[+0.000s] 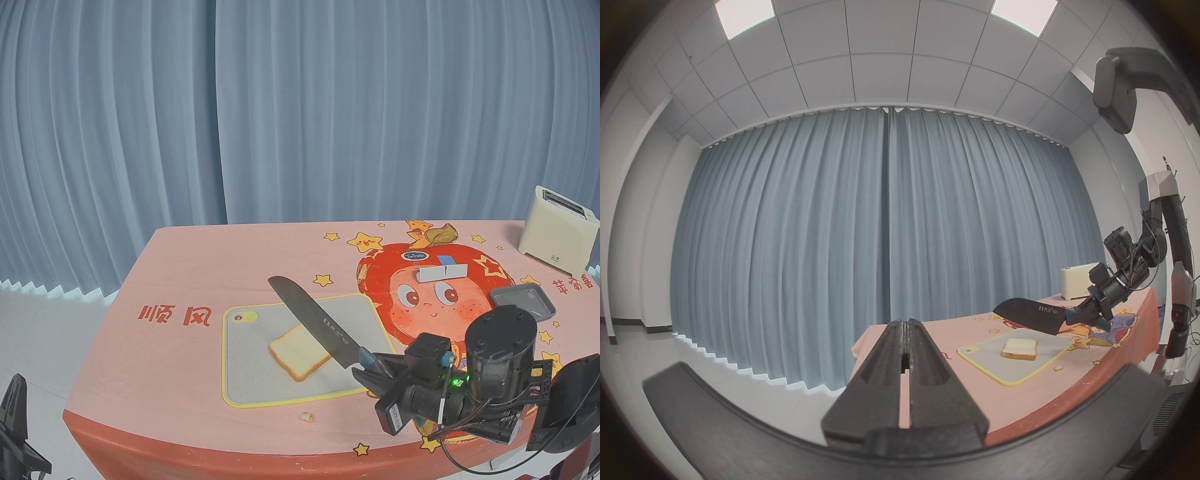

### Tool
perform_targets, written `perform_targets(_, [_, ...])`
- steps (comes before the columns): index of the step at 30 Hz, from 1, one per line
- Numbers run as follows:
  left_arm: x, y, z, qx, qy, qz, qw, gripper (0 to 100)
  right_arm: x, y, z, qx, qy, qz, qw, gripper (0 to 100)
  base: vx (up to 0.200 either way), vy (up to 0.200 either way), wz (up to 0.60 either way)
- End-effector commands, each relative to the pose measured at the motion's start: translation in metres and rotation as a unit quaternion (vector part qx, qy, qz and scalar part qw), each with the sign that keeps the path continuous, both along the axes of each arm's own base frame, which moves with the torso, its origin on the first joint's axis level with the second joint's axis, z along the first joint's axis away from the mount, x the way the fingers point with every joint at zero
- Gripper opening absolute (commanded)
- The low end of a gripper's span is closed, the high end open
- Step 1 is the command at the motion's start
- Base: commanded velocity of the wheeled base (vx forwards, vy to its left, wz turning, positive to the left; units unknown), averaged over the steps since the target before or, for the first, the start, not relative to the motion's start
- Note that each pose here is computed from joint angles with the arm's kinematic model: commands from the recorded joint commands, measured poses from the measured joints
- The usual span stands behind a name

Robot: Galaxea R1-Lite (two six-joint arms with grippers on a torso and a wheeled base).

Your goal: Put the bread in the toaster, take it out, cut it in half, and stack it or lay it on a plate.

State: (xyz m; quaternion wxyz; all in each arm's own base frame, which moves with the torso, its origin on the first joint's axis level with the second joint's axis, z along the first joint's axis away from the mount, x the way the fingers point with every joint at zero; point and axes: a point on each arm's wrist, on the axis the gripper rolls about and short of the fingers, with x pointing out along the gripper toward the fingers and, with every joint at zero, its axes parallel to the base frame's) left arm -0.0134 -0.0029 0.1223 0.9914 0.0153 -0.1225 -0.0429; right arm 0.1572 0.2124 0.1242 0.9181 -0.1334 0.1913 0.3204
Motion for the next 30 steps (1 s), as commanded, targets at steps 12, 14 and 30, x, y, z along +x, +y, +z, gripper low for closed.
perform_targets(12, [0.041,-0.001,0.047,0.072,0.066,-0.045,0.9942,0,-0.001,-0.001,0.0,0.0,0.0,-0.001,1.0,0,0.0,0.0,0.0])
perform_targets(14, [0.045,-0.002,0.05,0.082,0.076,-0.05,0.9925,0,-0.003,-0.002,-0.001,-0.002,0.001,0.003,1.0,0,0.0,0.0,0.0])
perform_targets(30, [0.076,-0.004,0.08,0.085,0.096,-0.122,0.9842,0,0.002,-0.002,0.006,0.007,-0.008,-0.004,0.9999,0,0.0,0.0,0.0])
